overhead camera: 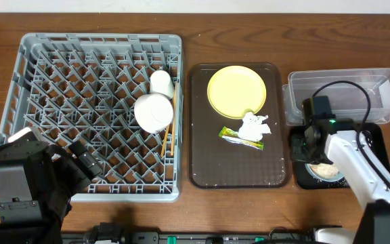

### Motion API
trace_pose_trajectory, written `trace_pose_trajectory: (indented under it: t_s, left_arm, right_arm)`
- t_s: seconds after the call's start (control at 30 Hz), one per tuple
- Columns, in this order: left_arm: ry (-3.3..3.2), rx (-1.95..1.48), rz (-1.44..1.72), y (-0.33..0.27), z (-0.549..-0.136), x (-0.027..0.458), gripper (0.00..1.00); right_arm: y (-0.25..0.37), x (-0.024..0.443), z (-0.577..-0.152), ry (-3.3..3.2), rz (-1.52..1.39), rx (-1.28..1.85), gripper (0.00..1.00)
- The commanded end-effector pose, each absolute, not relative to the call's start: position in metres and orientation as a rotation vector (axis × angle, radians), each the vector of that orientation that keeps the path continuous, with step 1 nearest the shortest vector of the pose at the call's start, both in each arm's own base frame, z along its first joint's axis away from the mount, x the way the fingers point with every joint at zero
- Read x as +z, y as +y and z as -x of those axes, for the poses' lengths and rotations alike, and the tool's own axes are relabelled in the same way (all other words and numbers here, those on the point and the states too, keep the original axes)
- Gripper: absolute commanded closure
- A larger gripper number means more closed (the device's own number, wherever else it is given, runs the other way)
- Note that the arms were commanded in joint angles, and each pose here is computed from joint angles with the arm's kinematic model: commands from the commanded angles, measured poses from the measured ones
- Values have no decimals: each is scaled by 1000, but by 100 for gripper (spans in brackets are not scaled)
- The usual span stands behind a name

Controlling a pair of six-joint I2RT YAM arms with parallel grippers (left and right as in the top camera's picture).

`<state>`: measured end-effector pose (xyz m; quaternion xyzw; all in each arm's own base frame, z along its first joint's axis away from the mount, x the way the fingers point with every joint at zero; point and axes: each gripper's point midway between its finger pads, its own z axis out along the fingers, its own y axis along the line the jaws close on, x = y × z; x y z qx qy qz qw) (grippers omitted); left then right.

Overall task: Sort waste into correct bins and load items into the dishwasher rack
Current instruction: 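Grasp the blue bowl rim with the right gripper and tilt it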

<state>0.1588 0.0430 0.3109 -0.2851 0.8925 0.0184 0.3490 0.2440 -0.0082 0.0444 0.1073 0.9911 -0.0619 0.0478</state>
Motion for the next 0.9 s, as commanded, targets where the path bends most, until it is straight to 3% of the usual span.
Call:
trace_pose_trajectory:
  t_s: [0.0, 0.37, 0.87]
  left_arm:
    - [2302, 68, 752, 47, -158, 312, 2]
    - [2302, 68, 752, 47, -158, 312, 2]
    - [2302, 68, 752, 47, -158, 312, 1]
  right_arm:
    - [-15, 91, -267, 2870, -375, -144, 99]
    - [-13, 179, -257, 2563, -467, 245, 99]
    - [-21, 233, -253, 2203, -464, 960, 99]
